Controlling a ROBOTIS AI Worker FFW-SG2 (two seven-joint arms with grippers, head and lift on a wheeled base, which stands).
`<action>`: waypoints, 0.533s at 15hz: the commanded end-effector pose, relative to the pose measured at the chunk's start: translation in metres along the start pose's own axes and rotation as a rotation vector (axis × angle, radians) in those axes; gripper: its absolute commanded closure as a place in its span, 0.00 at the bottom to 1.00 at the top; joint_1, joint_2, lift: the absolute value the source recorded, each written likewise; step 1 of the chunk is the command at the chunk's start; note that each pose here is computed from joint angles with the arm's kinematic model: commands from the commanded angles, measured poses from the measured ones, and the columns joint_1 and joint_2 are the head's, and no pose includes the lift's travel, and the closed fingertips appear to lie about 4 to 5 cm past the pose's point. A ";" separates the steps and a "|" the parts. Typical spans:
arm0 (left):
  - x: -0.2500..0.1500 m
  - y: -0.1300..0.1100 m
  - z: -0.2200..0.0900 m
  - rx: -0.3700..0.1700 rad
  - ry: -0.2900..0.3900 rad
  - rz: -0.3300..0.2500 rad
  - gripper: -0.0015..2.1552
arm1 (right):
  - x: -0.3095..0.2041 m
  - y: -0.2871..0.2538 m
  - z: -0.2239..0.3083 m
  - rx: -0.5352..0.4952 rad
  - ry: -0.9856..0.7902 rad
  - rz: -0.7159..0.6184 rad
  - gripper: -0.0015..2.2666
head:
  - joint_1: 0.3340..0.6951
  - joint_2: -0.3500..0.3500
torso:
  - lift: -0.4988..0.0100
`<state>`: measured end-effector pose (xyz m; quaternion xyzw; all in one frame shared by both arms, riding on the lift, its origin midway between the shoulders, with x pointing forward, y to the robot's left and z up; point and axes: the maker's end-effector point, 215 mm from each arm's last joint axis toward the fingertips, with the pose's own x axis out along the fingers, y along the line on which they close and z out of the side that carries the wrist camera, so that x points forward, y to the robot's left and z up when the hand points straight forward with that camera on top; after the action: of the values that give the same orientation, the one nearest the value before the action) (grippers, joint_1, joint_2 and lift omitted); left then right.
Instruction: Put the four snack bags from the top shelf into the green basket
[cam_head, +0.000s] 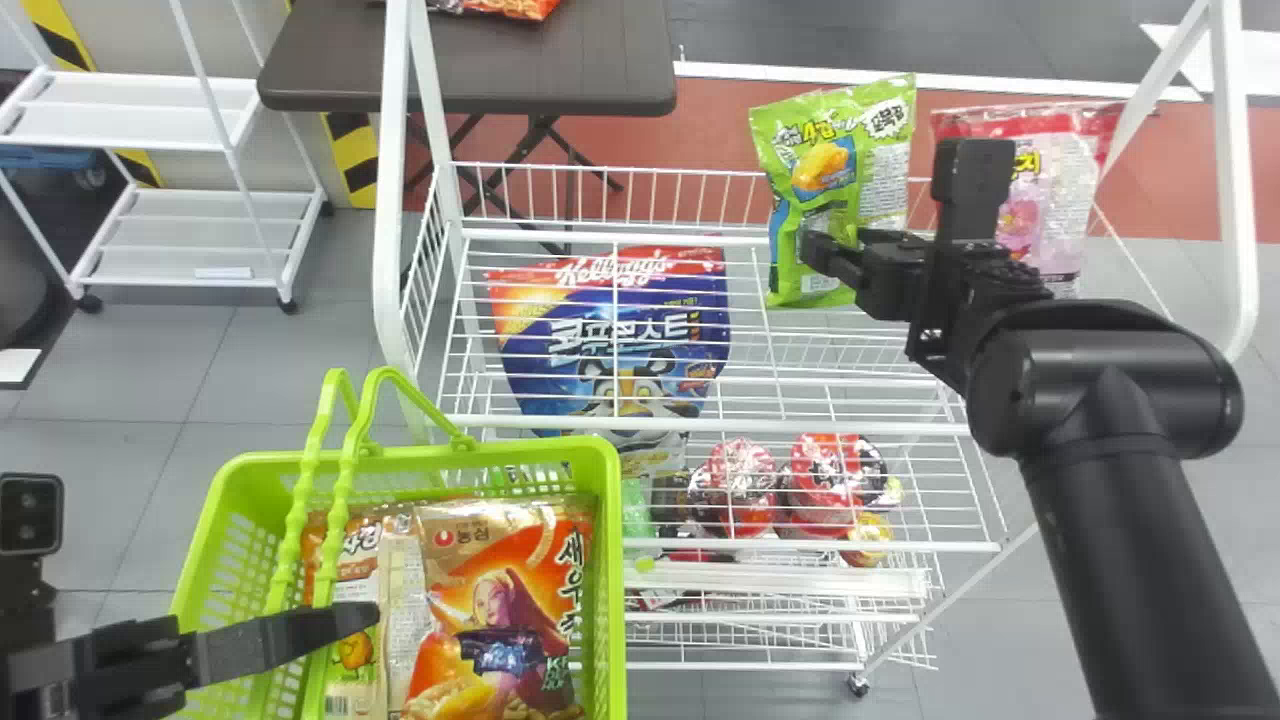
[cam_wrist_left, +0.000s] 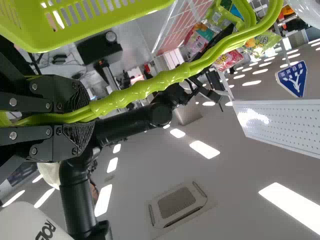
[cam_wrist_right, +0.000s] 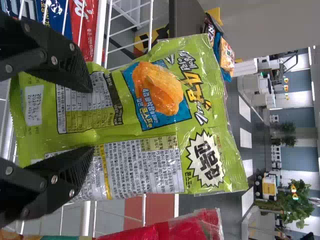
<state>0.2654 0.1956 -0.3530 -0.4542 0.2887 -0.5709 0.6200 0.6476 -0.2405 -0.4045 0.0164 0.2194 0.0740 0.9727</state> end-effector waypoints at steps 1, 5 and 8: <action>0.000 -0.002 -0.001 -0.002 0.001 -0.011 1.00 | -0.005 -0.004 0.000 0.001 -0.013 -0.005 0.99 | 1.00 0.42 | 0.98; -0.001 -0.002 -0.003 -0.007 0.000 -0.009 1.00 | -0.013 -0.003 0.006 -0.004 -0.037 0.002 0.99 | 1.00 0.41 | 0.98; -0.002 -0.002 -0.003 -0.008 0.000 -0.007 1.00 | -0.037 -0.001 0.017 -0.002 -0.086 0.008 0.99 | 1.00 0.41 | 0.98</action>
<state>0.2624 0.1969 -0.3545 -0.4563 0.2912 -0.5691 0.6189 0.6302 -0.2437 -0.3838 0.0183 0.1887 0.0797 0.9786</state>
